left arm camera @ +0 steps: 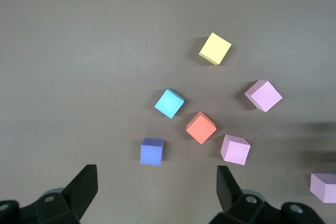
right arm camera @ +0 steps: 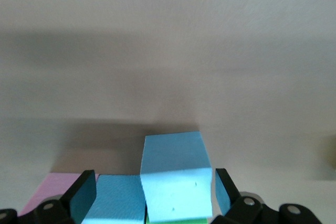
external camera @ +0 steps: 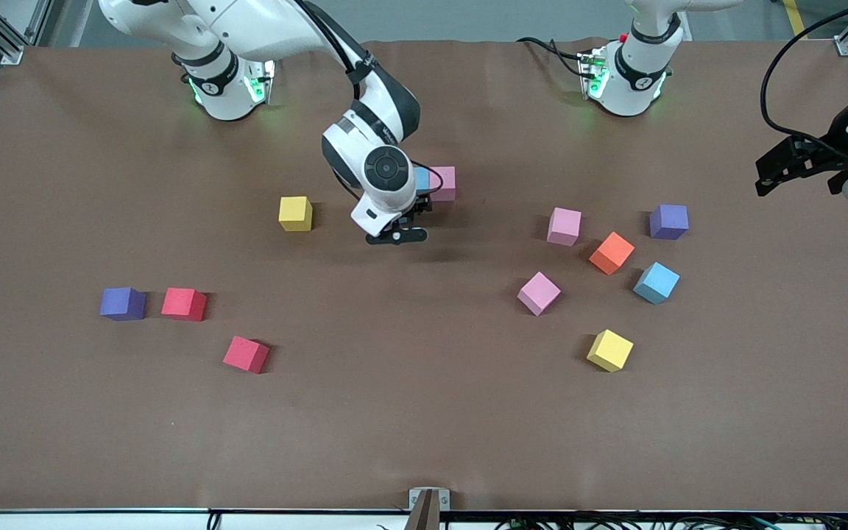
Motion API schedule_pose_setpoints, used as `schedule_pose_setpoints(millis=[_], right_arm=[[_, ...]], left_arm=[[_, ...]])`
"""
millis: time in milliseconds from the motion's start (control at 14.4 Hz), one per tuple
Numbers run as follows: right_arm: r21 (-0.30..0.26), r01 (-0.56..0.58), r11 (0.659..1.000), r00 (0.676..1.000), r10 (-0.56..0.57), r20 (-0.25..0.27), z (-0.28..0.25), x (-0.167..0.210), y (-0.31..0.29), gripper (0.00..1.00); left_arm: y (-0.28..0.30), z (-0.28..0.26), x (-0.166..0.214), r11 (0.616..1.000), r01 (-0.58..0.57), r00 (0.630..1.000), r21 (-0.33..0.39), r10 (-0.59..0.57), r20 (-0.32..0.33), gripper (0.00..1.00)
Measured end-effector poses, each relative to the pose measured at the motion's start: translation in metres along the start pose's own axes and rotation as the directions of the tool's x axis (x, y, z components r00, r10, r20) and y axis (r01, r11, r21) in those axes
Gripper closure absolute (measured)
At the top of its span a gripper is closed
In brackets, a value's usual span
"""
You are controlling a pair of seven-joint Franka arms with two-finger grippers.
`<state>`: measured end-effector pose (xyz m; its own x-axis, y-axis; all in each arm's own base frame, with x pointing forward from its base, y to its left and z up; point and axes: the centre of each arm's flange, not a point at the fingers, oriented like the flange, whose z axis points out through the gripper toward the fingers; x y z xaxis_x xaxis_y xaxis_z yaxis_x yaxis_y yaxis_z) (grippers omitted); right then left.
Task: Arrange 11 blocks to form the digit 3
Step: 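Lower the light blue cube onto the row and open the right gripper, then move the right gripper to the red cube beside the purple cube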
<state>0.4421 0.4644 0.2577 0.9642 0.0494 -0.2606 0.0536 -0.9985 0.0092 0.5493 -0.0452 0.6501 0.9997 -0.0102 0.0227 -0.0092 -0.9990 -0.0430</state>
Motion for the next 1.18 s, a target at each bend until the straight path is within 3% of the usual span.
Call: schedule_pose_setpoints(millis=[139, 347, 486, 625, 972, 1041, 1180], right_arm=[[-0.008, -0.032, 0.999, 0.999, 0.032, 0.011, -0.040, 0.014, 0.014, 0.00], [0.006, -0.162, 0.987, 0.986, 0.162, -0.027, -0.085, 0.062, 0.079, 0.00], [0.013, -0.268, 0.963, 0.960, 0.268, -0.075, -0.095, 0.103, 0.145, 0.00], [0.035, -0.338, 0.941, 0.928, 0.339, -0.156, -0.104, 0.138, 0.203, 0.00], [0.093, -0.439, 0.894, 0.866, 0.448, -0.223, -0.091, 0.185, 0.292, 0.00], [0.101, -0.424, 0.900, 0.867, 0.435, -0.243, -0.086, 0.194, 0.302, 0.00], [0.078, -0.334, 0.939, 0.901, 0.343, -0.268, -0.071, 0.212, 0.318, 0.00]], left_arm=[[0.000, 0.000, 0.000, 1.000, 0.000, 1.000, 0.000, 0.000, 0.000, 0.00], [0.000, 0.000, 0.000, 1.000, 0.000, 1.000, 0.000, 0.000, -0.002, 0.00], [0.000, -0.002, 0.002, 1.000, 0.000, 1.000, -0.002, 0.000, -0.022, 0.00], [0.000, -0.003, 0.005, 1.000, 0.000, 0.999, -0.003, 0.000, -0.039, 0.00], [0.001, -0.002, 0.007, 1.000, 0.000, 0.999, -0.005, 0.000, -0.049, 0.00], [0.001, -0.002, 0.007, 1.000, 0.000, 0.999, -0.005, 0.000, -0.051, 0.00], [0.001, -0.003, 0.008, 1.000, 0.000, 0.999, -0.005, 0.000, -0.054, 0.00]])
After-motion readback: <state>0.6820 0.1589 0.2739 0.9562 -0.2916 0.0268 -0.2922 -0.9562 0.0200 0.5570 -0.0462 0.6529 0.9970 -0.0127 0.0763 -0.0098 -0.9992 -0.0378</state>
